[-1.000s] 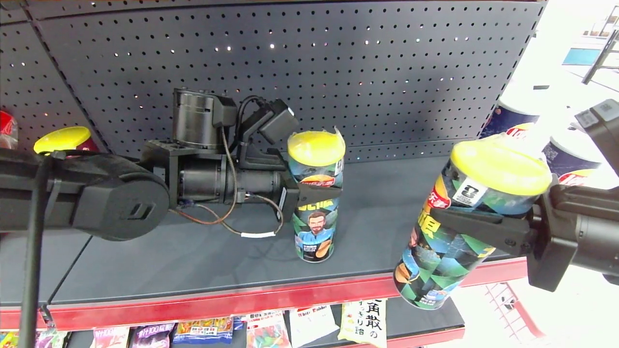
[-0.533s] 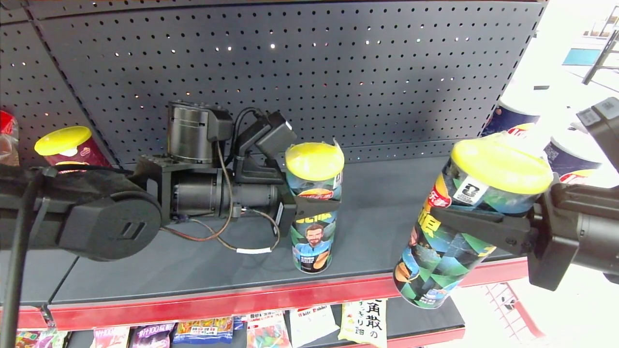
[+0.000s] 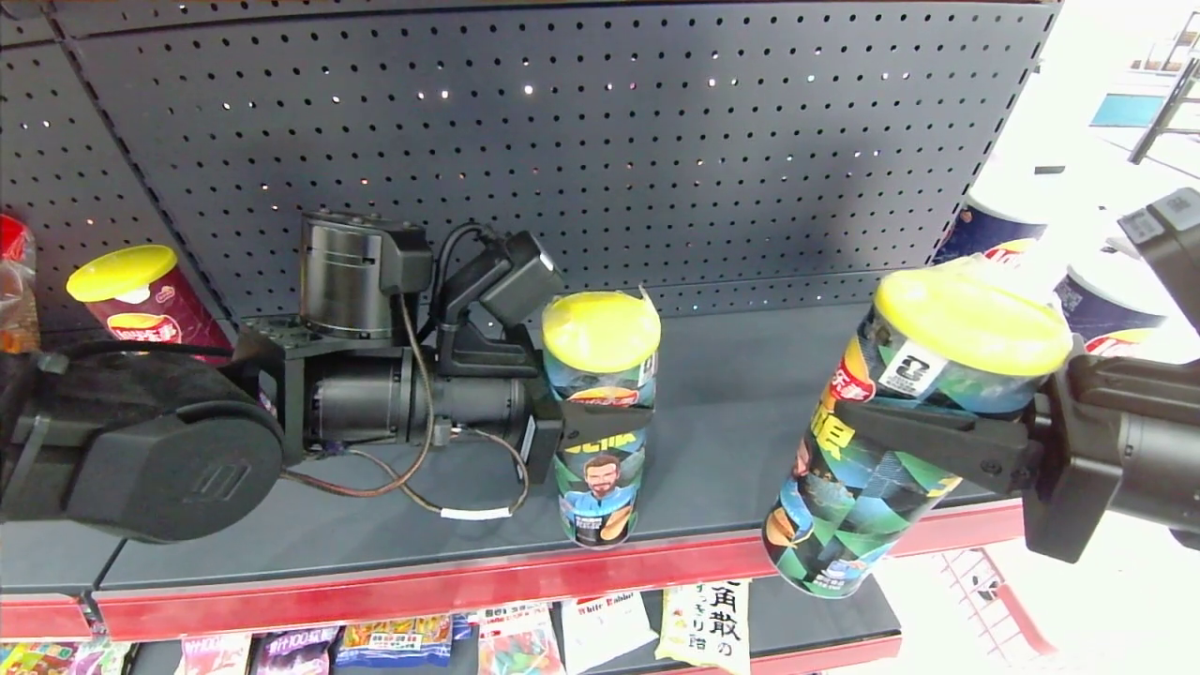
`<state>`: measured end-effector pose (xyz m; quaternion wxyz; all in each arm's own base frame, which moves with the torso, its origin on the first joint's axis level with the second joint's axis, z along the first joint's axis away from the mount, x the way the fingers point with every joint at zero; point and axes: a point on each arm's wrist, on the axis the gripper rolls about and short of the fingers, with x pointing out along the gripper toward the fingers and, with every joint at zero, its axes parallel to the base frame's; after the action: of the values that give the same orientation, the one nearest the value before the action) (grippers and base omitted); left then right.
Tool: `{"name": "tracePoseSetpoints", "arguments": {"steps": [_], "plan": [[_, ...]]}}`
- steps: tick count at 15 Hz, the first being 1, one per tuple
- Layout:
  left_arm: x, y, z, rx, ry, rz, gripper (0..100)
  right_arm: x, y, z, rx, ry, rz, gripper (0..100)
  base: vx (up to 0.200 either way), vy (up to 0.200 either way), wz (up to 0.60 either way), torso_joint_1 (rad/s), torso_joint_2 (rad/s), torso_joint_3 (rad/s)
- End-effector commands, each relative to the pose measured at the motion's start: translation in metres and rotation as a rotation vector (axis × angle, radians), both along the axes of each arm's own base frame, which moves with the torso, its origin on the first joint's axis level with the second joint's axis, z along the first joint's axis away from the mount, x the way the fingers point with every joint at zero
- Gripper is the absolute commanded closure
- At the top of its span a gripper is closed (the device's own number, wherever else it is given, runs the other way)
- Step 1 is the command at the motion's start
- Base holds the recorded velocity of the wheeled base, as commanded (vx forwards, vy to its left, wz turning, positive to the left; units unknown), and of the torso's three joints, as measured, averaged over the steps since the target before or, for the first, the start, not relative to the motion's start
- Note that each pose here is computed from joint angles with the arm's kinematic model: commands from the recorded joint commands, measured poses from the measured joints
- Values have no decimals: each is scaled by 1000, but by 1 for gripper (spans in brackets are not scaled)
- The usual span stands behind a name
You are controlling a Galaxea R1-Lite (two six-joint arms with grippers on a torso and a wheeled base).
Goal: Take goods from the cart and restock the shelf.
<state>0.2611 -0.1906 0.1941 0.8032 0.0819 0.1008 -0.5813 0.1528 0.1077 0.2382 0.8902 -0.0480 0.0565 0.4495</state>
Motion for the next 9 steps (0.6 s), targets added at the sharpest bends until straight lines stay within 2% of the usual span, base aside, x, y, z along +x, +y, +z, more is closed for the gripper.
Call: {"name": "tracePoseSetpoints", "arguments": {"steps": [1, 2, 6, 7, 9], "plan": [[-2, 0, -3, 6, 8, -5, 100, 0, 0, -1, -1, 2, 1, 100, 0, 0, 0, 0, 0, 0], [-4, 0, -6, 12, 17, -5, 100, 0, 0, -1, -2, 4, 1, 100, 0, 0, 0, 0, 0, 0], [-4, 0, -8, 6, 8, -8, 100, 1, 1, 0, -1, 2, 2, 100, 0, 0, 0, 0, 0, 0], [-4, 0, -8, 5, 8, -5, 0, 2, 2, 0, -2, 4, 2, 100, 0, 0, 0, 0, 0, 0], [-5, 1, -7, 4, 8, -5, 0, 6, 4, 2, -1, 0, 4, 100, 0, 0, 0, 0, 0, 0]]}}
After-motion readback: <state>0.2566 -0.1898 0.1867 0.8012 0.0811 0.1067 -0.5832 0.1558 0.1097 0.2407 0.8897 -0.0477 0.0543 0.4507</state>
